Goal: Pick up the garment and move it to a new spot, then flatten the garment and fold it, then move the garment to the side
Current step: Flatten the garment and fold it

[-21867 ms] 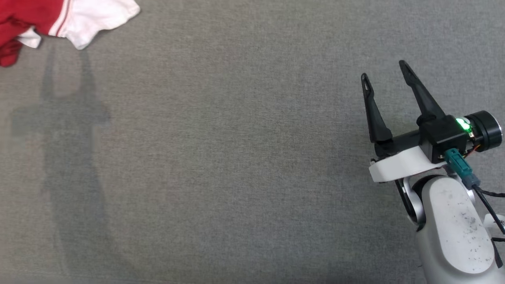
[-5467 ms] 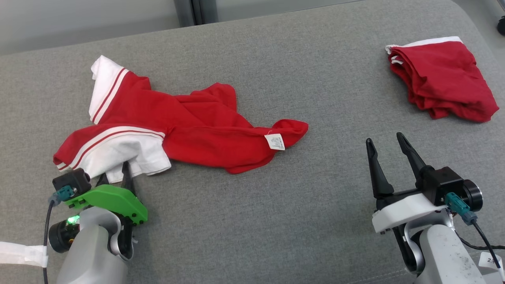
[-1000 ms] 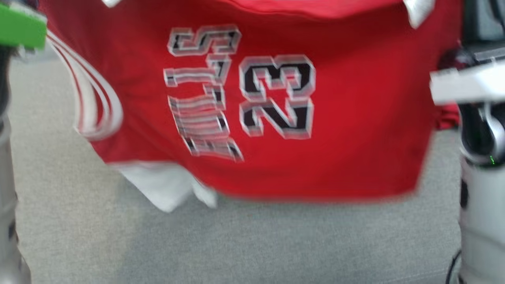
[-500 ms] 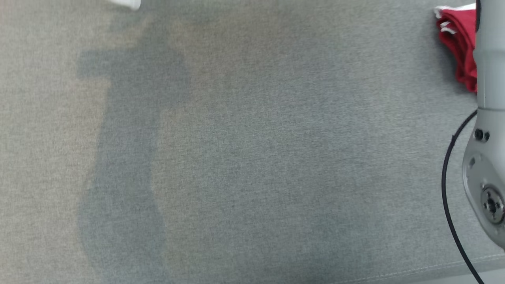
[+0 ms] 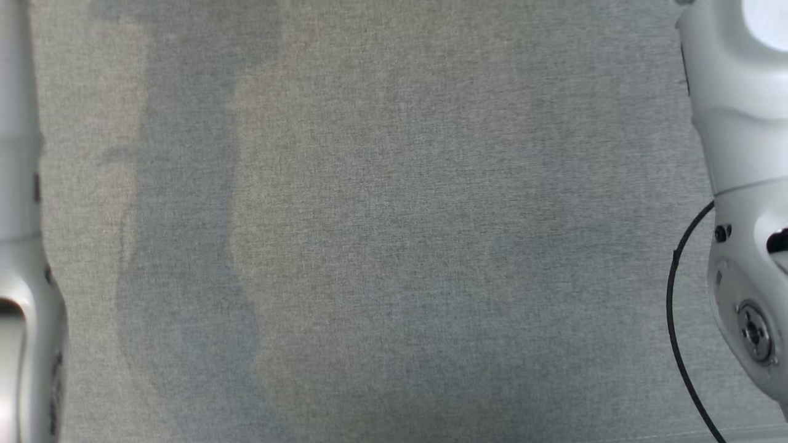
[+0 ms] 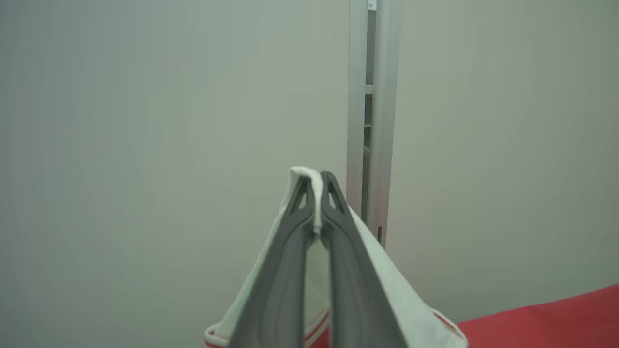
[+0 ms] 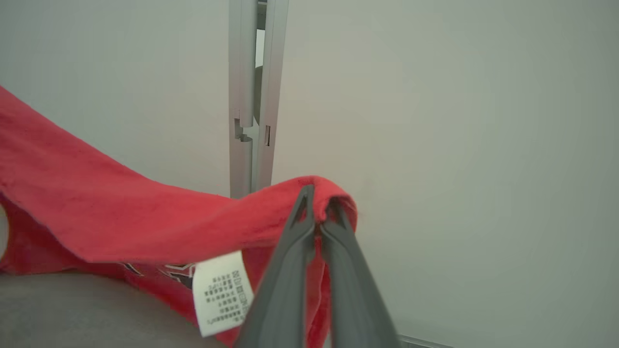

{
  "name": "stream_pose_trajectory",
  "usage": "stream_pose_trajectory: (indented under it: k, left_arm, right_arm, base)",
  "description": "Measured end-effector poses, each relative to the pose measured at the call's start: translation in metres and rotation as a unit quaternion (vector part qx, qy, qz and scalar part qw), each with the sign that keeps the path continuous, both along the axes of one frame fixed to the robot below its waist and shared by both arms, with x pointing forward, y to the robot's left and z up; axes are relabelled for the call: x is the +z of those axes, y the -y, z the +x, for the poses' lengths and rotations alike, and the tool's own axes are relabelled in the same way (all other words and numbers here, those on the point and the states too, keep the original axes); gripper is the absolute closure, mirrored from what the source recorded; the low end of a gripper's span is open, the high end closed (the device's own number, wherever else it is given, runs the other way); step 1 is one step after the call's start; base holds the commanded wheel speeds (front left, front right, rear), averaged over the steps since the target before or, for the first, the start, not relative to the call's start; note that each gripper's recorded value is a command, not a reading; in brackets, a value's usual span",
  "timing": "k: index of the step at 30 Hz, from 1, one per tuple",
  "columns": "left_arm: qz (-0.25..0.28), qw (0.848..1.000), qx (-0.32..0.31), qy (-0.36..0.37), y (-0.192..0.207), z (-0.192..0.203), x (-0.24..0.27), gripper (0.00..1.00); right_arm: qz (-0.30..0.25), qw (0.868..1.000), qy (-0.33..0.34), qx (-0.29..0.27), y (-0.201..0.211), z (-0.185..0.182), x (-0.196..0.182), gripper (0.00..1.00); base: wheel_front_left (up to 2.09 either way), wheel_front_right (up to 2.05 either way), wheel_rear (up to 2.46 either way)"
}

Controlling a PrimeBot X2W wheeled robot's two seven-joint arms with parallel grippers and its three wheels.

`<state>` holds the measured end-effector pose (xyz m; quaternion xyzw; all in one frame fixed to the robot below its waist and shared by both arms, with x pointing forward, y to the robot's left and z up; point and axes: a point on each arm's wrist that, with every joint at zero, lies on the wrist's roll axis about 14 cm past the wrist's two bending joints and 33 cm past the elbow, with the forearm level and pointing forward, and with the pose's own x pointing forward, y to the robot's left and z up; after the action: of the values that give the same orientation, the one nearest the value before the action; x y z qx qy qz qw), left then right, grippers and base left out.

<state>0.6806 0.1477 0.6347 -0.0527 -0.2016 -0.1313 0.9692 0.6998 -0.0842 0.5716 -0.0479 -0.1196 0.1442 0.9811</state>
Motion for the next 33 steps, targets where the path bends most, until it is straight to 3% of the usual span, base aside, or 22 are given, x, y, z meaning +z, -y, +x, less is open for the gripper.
stream_pose_trajectory:
  k: [6,12,22,33]
  left_arm:
    - [-0.051,0.997,-0.013,-0.055,-0.006,-0.029,-0.072,1.0]
    - [-0.1,0.992,0.005,-0.075,-0.025,-0.074,-0.099,1.0]
    - [-0.137,0.983,0.021,-0.117,-0.031,-0.159,-0.119,1.0]
    - [-0.164,0.977,0.039,-0.134,-0.033,-0.256,-0.108,1.0]
  right_arm:
    - [0.02,0.999,-0.041,0.011,-0.007,-0.01,-0.057,1.0]
    - [0.052,0.997,-0.063,0.011,0.0,-0.037,-0.082,1.0]
    - [0.121,0.989,-0.084,-0.008,0.023,-0.099,-0.085,1.0]
    - [0.159,0.983,-0.091,-0.034,0.048,-0.185,-0.074,1.0]
  base:
    - [0.0,0.0,0.0]
    - [0.0,0.0,0.0]
    - [0.0,0.0,0.0]
    - [0.0,0.0,0.0]
